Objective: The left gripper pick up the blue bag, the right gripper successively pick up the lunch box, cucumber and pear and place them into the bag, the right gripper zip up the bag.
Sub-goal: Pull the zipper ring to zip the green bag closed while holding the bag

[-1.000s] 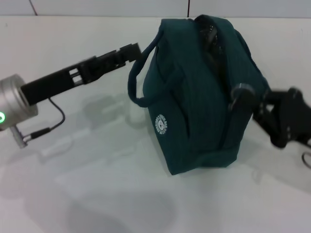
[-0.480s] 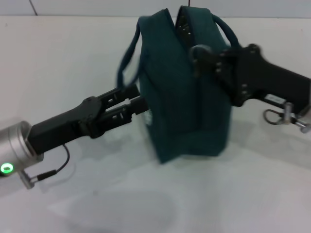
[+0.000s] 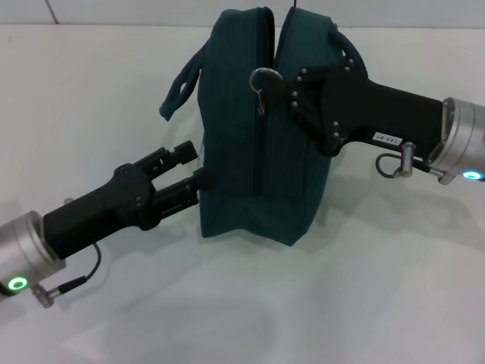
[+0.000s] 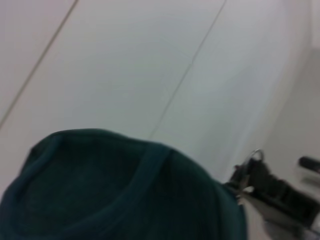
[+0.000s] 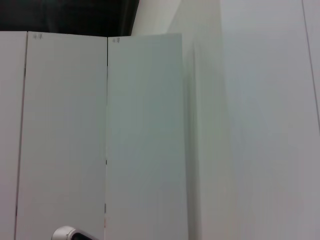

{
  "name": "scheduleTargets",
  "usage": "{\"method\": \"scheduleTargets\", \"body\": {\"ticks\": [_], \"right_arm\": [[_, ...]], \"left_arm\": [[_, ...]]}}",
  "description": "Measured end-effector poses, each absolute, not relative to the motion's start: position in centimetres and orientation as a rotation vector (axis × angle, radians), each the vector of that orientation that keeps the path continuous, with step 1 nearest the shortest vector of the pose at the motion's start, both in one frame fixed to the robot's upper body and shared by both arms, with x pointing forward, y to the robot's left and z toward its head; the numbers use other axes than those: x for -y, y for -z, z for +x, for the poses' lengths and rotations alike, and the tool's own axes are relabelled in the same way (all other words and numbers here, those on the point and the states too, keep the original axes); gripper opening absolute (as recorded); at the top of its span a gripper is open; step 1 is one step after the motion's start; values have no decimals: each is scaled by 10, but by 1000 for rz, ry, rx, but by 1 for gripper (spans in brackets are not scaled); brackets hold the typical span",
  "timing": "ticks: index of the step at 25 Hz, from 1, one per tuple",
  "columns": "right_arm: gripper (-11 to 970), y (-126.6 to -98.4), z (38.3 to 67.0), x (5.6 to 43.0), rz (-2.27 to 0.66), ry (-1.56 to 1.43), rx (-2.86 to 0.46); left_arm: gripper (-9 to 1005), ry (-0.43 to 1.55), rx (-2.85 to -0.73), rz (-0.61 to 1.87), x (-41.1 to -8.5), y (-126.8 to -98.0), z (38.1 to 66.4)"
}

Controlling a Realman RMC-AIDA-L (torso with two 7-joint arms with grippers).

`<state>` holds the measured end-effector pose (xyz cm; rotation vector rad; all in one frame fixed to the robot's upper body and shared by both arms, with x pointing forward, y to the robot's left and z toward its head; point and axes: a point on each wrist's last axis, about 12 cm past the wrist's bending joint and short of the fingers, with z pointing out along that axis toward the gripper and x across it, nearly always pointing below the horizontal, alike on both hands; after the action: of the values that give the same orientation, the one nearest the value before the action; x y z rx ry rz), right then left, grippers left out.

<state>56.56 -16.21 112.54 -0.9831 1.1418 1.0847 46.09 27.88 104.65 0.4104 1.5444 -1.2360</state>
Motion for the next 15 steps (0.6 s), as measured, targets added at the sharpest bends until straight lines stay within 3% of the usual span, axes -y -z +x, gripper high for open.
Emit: {"method": "scheduleTargets", "body": {"ticks": [15], "right_arm": [[51,-1124,568,162,-979,-1069,-1159]], "left_arm": [[728,1239,-1504,456,-256,-1053,486]]}}
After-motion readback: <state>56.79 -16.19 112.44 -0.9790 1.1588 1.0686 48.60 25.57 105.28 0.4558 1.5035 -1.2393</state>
